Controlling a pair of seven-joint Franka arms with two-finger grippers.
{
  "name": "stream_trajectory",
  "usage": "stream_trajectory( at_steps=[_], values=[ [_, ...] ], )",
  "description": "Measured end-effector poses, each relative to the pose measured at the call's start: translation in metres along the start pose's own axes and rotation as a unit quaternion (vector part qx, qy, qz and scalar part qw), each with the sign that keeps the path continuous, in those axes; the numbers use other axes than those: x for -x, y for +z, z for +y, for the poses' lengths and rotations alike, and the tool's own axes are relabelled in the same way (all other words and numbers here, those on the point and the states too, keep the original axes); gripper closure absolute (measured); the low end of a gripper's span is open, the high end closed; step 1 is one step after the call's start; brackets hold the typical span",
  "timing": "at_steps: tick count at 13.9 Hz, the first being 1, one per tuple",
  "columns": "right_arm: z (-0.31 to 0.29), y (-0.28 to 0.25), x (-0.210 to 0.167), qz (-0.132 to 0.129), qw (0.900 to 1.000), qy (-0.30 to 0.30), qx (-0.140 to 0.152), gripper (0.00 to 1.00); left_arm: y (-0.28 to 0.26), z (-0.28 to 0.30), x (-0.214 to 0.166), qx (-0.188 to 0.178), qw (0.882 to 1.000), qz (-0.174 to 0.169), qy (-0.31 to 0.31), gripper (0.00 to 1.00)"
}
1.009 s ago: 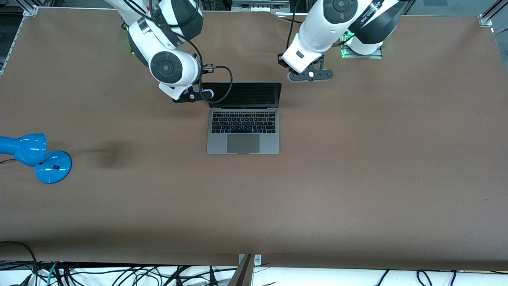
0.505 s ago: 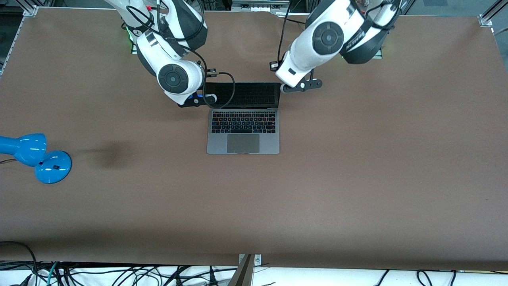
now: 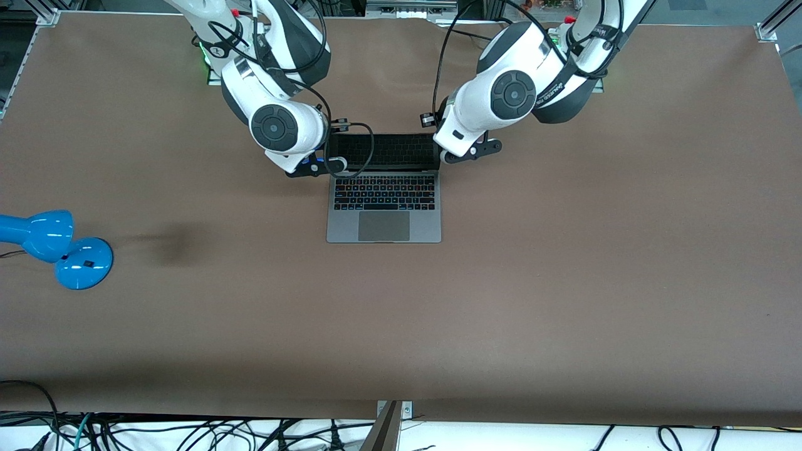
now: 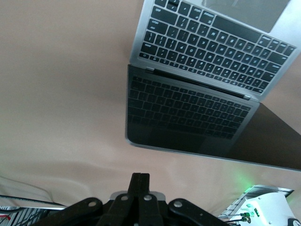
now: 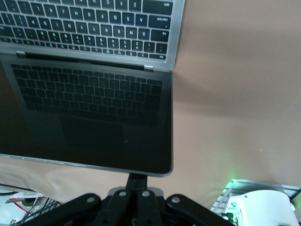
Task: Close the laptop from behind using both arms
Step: 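Lower the right gripper while the left gripper lowers behind the laptop screen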
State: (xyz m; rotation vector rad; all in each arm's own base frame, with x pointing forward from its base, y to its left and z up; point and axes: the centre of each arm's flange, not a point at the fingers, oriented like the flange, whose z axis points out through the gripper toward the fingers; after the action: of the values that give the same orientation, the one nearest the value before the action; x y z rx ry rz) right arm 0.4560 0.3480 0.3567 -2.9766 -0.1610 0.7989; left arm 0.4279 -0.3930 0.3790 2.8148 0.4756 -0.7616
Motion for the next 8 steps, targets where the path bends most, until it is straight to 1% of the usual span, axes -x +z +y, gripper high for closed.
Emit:
stream_trajectory(
  at_steps=[3,8],
  values=[
    [0.001,-0.002,-0.003,0.009,1.0,0.001,-0.004,0.99,0.009,-0.003,-0.003,-0.003,1.0,-0.003,-0.015,0.99],
    [0.005,-0.005,-0.007,0.017,1.0,0.003,-0.008,0.99,0.017,0.001,-0.016,0.017,1.0,0.002,-0.024,0.99]
  ],
)
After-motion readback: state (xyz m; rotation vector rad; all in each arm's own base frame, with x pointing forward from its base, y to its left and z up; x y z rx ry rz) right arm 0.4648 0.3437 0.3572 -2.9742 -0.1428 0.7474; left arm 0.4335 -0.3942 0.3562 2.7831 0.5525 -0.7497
